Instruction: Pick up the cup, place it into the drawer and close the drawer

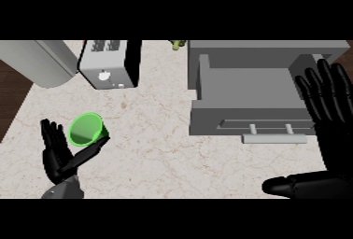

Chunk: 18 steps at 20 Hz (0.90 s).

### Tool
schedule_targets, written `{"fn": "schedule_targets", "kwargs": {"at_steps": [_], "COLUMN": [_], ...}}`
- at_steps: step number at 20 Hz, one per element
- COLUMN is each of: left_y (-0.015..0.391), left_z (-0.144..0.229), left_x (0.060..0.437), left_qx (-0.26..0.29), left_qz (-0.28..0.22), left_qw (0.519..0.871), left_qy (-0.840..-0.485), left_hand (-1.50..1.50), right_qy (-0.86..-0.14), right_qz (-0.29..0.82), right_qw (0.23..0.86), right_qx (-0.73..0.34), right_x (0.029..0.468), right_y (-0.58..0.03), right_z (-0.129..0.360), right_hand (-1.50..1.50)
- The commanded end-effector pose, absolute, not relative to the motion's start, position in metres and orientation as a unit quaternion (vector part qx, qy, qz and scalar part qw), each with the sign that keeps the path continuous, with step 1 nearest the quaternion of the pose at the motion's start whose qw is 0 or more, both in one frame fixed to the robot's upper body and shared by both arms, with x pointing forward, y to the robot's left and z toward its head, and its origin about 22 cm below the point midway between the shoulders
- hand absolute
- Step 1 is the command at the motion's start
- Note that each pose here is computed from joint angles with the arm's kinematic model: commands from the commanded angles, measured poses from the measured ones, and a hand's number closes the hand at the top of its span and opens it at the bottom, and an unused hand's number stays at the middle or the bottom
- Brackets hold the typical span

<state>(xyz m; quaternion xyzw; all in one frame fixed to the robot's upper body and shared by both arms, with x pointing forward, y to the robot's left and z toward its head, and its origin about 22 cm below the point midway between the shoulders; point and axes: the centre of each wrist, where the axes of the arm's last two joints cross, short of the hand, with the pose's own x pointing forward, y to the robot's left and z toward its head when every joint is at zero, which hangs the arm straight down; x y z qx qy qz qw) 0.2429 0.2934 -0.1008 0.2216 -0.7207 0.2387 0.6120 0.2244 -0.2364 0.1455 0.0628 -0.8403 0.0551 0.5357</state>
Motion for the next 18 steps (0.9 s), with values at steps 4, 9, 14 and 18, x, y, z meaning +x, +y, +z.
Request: {"fn": "schedule_targets", "kwargs": {"at_steps": [4,9,14,18], "left_y": [0.294,0.299,0.292,0.307], "left_z": [-0.116,-0.137,-0.140,-0.137], "left_x": [0.237,0.245,0.245,0.247], "left_qx": [0.219,0.212,0.194,0.179], "left_qz": [0.239,0.234,0.232,0.244], "left_qw": [0.618,0.610,0.609,0.612], "left_qy": [-0.716,-0.727,-0.733,-0.731], "left_hand": [-1.50,-1.50,-1.50,-1.50], "right_qy": [-0.838,-0.843,-0.840,-0.841], "right_qz": [0.056,0.062,0.064,0.056], "right_qw": [0.538,0.530,0.534,0.534], "right_qx": [0.063,0.064,0.071,0.069], "right_x": [0.214,0.233,0.220,0.218], "right_y": [-0.232,-0.226,-0.232,-0.235], "right_z": [0.151,0.138,0.139,0.155], "right_hand": [-1.50,-1.50,-1.50,-1.50]}}
